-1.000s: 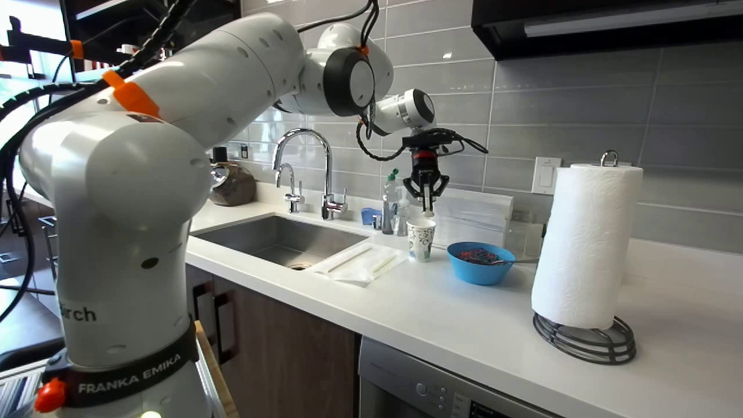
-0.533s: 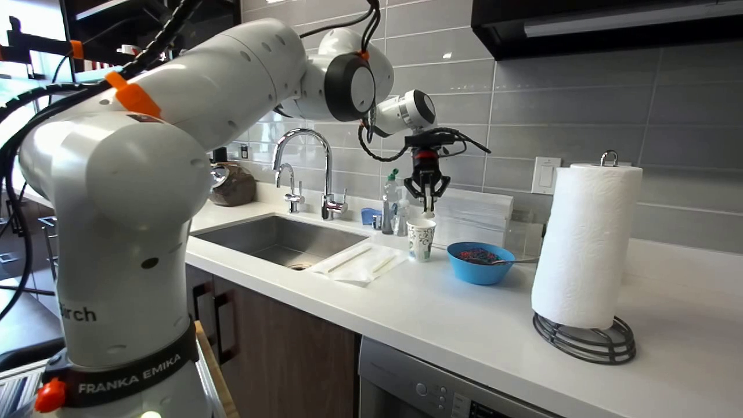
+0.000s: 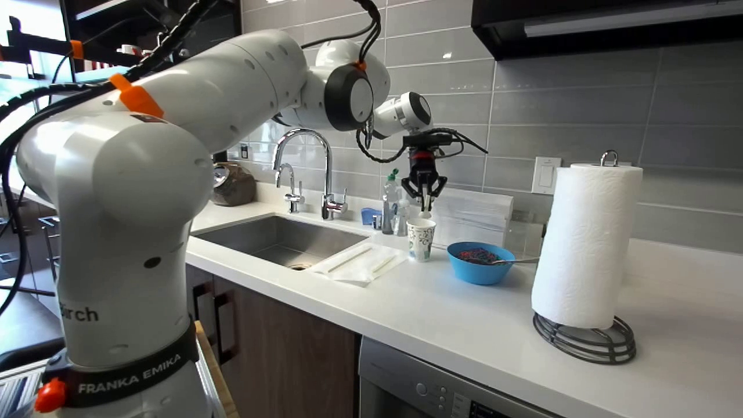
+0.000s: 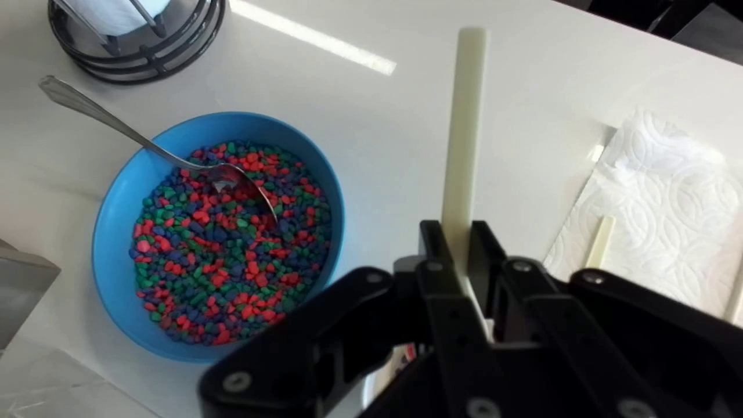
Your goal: Use the white spoon to put the contents from the bowl into the cup on the left then put the spoon in the bowl.
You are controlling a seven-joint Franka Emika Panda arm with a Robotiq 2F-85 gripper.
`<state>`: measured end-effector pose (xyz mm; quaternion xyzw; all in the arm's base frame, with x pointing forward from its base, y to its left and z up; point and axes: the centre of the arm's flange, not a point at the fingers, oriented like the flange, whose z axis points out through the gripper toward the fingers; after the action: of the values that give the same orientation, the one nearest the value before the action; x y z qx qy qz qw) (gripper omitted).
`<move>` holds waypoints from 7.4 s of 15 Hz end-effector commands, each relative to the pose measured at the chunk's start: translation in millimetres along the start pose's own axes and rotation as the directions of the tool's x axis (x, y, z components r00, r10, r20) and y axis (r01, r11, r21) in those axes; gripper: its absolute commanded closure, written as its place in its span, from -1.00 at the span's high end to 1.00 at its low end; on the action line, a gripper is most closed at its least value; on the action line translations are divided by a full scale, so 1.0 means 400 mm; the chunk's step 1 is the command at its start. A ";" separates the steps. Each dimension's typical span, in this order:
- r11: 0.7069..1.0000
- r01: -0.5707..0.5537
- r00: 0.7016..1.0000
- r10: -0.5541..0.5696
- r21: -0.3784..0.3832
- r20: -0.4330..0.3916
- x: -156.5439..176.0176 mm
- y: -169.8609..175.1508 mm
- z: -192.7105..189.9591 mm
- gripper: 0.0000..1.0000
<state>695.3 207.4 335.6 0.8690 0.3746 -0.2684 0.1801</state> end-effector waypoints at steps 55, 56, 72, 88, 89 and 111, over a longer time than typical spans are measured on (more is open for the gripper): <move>0.848 0.409 0.896 -0.303 -0.337 0.325 0.195 -0.097 -0.113 -0.93; 0.845 0.418 0.890 -0.306 -0.334 0.339 0.197 -0.104 -0.112 -0.93; 0.830 0.460 0.835 -0.285 -0.314 0.470 0.200 -0.138 -0.083 -0.93; 0.815 0.489 0.808 -0.287 -0.313 0.515 0.261 -0.160 -0.078 -0.93; 0.815 0.490 0.804 -0.284 -0.310 0.523 0.262 -0.164 -0.079 -0.93; 0.909 0.267 0.923 -0.147 -0.319 0.356 0.130 -0.078 -0.115 -0.93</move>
<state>686.3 271.6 322.1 0.6742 0.4936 -0.3767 0.3999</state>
